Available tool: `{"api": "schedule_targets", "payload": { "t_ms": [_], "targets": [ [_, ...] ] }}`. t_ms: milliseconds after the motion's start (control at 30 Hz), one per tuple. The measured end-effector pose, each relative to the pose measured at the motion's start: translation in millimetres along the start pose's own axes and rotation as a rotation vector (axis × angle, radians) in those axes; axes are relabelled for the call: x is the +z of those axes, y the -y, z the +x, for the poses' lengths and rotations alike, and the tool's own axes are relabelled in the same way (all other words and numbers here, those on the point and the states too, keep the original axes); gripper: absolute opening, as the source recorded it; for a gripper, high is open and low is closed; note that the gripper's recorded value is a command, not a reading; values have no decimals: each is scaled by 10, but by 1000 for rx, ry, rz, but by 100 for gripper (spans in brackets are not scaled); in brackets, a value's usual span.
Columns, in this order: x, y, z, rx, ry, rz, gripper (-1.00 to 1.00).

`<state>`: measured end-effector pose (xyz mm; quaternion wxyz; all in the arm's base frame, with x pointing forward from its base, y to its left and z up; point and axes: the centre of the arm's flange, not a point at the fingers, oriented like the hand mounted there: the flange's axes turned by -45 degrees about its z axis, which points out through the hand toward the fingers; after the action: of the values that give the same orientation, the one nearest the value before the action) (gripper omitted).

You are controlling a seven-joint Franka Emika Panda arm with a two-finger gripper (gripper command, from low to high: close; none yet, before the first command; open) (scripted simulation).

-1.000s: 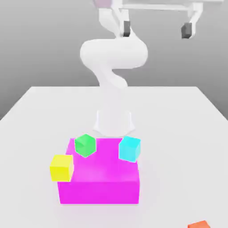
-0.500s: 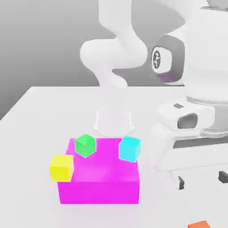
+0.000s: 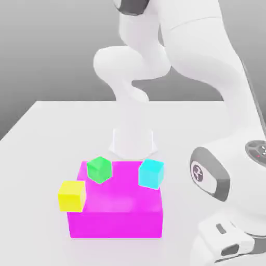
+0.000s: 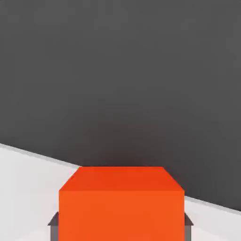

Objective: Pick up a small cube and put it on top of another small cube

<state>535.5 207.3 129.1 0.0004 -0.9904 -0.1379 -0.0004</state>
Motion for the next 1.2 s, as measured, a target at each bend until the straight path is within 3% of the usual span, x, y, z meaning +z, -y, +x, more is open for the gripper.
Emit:
{"api": "schedule_targets", "payload": {
  "t_ms": [200, 633, 1200],
  "targets": [
    [-679, -34, -49, 6, 1, -3, -100],
    [-1706, -552, -1041, 118, 5, -34, -100],
    [-2011, -892, -2575, 268, 1, 2, -100]
  ]
}}
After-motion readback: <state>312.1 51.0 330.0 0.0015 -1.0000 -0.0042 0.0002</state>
